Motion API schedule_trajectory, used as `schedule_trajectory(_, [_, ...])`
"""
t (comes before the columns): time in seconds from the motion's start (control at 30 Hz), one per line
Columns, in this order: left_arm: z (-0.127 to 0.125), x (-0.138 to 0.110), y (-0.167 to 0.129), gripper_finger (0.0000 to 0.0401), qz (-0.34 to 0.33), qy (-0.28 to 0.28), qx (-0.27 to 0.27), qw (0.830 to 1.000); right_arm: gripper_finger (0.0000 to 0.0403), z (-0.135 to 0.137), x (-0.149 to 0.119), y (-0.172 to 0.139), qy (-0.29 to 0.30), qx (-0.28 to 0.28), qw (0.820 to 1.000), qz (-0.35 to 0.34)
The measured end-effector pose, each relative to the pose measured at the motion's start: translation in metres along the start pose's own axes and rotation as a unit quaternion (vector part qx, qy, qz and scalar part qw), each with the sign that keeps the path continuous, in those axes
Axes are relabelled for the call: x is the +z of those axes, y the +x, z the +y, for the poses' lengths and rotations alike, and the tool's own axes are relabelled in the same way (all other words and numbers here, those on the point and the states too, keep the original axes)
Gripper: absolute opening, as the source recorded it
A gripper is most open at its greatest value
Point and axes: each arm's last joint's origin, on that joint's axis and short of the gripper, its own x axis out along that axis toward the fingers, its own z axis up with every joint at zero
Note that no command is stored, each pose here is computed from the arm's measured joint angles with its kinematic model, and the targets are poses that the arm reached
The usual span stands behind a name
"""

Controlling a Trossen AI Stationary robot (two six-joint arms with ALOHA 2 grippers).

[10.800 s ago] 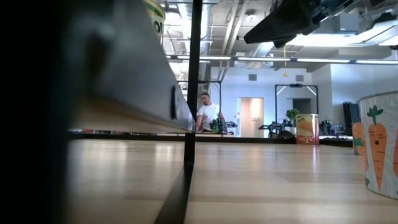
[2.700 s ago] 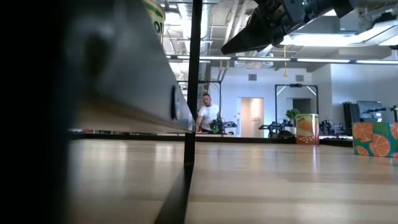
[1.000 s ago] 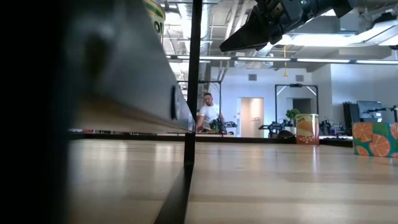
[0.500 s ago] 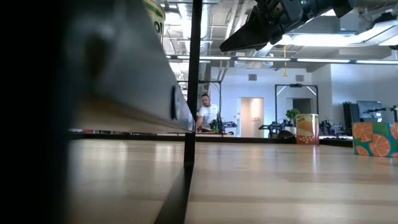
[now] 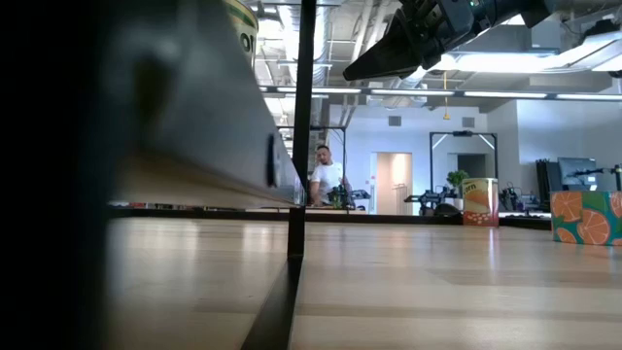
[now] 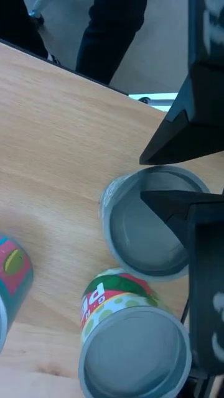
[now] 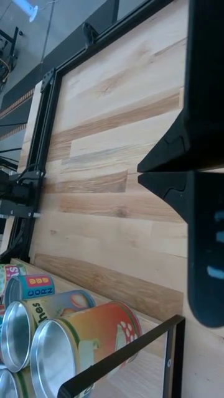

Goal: Pick and place cans onto a shelf
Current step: Put the canned sliced carrot on the shelf, then put the canned corn on the shelf

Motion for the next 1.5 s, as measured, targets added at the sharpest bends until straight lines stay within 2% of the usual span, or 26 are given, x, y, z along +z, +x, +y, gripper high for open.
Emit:
schedule_trajectory(0.17, [-0.005, 0.003, -0.01, 0.0064, -0.015, 0.008, -0.02, 1.0, 0.0007, 0.0, 0.002, -0.001, 0.001, 0.002, 1.0, -0.006])
schedule_trajectory(0.33, [-0.012, 0.009, -0.021, 0.0055, -0.084, 0.02, -0.05, 0.995, 0.0011, -0.001, 0.008, -0.01, 0.003, 0.004, 1.0, -0.02])
schedule_trajectory(0.5, [-0.023, 0.018, -0.025, 0.0007, -0.188, 0.061, -0.103, 0.975, 0.0011, 0.0, 0.012, -0.031, -0.005, 0.014, 1.0, -0.008])
schedule_trajectory(0.7, [-0.035, 0.043, -0.026, 0.0, -0.23, 0.116, -0.131, 0.957, 0.0012, 0.001, 0.009, -0.068, 0.013, -0.004, 0.999, 0.044])
schedule_trajectory(0.93, [-0.043, 0.088, -0.024, 0.0, -0.249, 0.203, -0.163, 0.933, 0.0013, -0.001, -0.007, -0.104, 0.045, -0.038, 0.99, 0.126])
schedule_trajectory(1.1, [-0.044, 0.129, -0.024, 0.0, -0.262, 0.271, -0.205, 0.903, 0.0019, -0.007, -0.011, -0.116, 0.058, -0.054, 0.987, 0.143])
schedule_trajectory(1.37, [-0.026, 0.197, -0.02, 0.0, -0.3, 0.343, -0.236, 0.858, 0.0018, -0.016, -0.009, -0.121, 0.058, -0.066, 0.987, 0.136])
schedule_trajectory(1.5, [-0.008, 0.228, -0.016, 0.0, -0.317, 0.355, -0.226, 0.85, 0.0019, -0.021, -0.011, -0.12, 0.059, -0.078, 0.985, 0.145])
